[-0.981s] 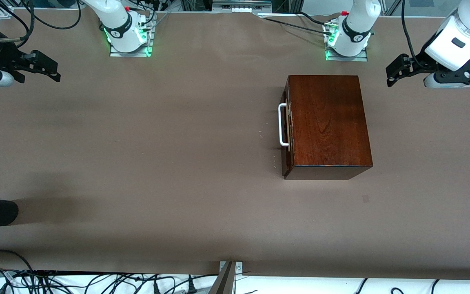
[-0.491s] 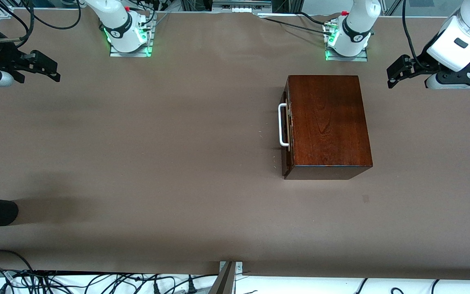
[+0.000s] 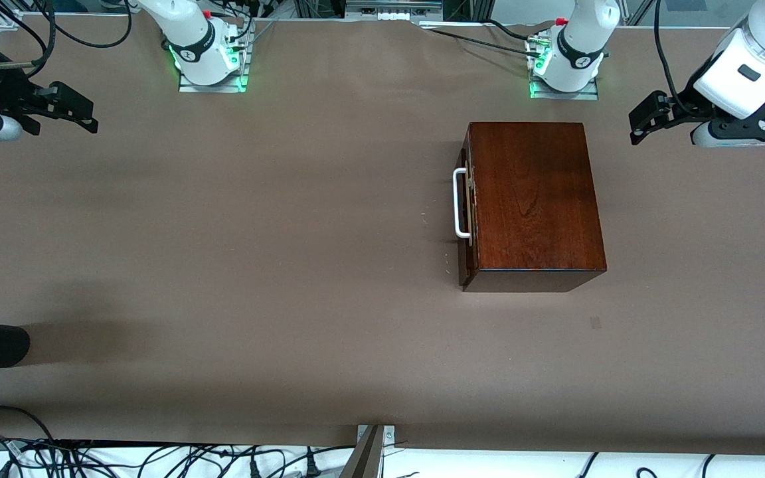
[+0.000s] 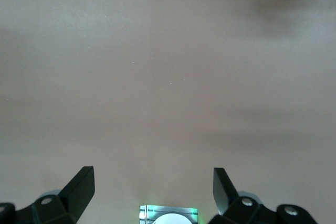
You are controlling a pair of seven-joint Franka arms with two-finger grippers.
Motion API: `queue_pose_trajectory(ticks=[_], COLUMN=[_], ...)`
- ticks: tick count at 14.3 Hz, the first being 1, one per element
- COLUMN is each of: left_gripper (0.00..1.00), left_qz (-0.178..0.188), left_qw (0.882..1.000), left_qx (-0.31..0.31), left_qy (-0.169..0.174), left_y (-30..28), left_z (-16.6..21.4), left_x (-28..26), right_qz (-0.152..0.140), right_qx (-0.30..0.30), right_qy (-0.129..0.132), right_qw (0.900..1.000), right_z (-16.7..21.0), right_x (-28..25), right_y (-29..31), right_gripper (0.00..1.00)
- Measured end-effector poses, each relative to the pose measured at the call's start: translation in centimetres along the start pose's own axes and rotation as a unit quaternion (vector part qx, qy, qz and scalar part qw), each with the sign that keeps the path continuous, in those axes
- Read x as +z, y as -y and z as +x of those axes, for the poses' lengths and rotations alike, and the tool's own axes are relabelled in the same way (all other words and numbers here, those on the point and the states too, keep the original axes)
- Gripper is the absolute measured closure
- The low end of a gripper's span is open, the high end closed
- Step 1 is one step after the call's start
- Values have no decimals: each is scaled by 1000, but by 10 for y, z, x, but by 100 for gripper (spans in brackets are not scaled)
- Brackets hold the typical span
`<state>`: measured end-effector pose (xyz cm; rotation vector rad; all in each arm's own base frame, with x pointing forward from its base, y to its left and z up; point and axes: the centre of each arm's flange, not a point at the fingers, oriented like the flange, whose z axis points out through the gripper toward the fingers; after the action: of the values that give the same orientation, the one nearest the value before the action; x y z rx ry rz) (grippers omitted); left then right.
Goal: Open drawer, take yellow block, close drawer
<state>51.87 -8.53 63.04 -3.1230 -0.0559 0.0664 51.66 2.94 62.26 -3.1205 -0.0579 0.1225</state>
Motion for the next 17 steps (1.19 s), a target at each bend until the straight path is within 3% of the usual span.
queue_pose_trajectory(ticks=[6,13,17], left_gripper=[0,0,0], left_qz=[2,6,62], left_qw=[1000,998,996], left_qx=[-28,-14,1], left_qy=[9,64,68], left_y=[-35,-204,-300], left_z=[1,0,-34], left_x=[10,79,135], right_qz=[0,-3,-4], right_qx=[1,5,7], right_qy=[0,1,2], right_qw=[1000,1000,1000], right_z=[0,1,1], right_x=[0,1,2], right_y=[-1,-6,-8], right_gripper=[0,0,0])
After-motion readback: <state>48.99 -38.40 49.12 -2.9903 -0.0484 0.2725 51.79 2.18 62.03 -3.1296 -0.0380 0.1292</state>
